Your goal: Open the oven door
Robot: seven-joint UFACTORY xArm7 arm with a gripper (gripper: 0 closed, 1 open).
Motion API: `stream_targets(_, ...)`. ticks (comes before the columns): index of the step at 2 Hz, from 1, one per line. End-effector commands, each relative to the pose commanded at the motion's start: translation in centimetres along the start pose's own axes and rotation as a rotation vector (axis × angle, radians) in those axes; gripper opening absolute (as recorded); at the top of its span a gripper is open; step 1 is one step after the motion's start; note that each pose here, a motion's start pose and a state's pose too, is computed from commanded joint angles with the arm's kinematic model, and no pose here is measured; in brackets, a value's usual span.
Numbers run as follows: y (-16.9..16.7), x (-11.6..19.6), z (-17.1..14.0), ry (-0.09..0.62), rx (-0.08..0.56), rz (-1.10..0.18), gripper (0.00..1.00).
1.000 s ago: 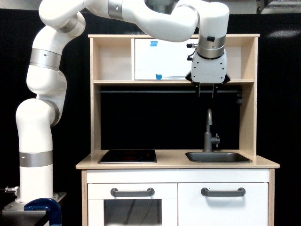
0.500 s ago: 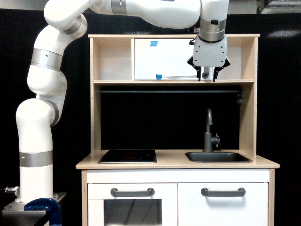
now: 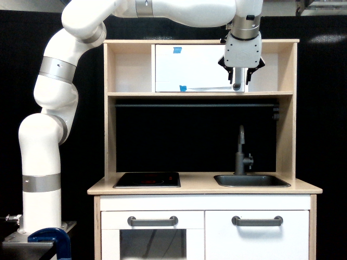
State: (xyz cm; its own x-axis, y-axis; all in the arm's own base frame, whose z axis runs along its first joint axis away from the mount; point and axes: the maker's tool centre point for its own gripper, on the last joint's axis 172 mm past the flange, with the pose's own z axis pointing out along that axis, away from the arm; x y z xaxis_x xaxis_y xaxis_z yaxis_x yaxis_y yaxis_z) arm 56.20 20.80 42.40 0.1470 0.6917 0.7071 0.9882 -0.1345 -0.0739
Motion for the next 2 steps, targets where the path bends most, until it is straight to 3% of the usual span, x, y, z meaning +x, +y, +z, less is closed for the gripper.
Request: stream_targets(2,0.1,7.4,3.2,0.0,0.0,0.0,1.0)
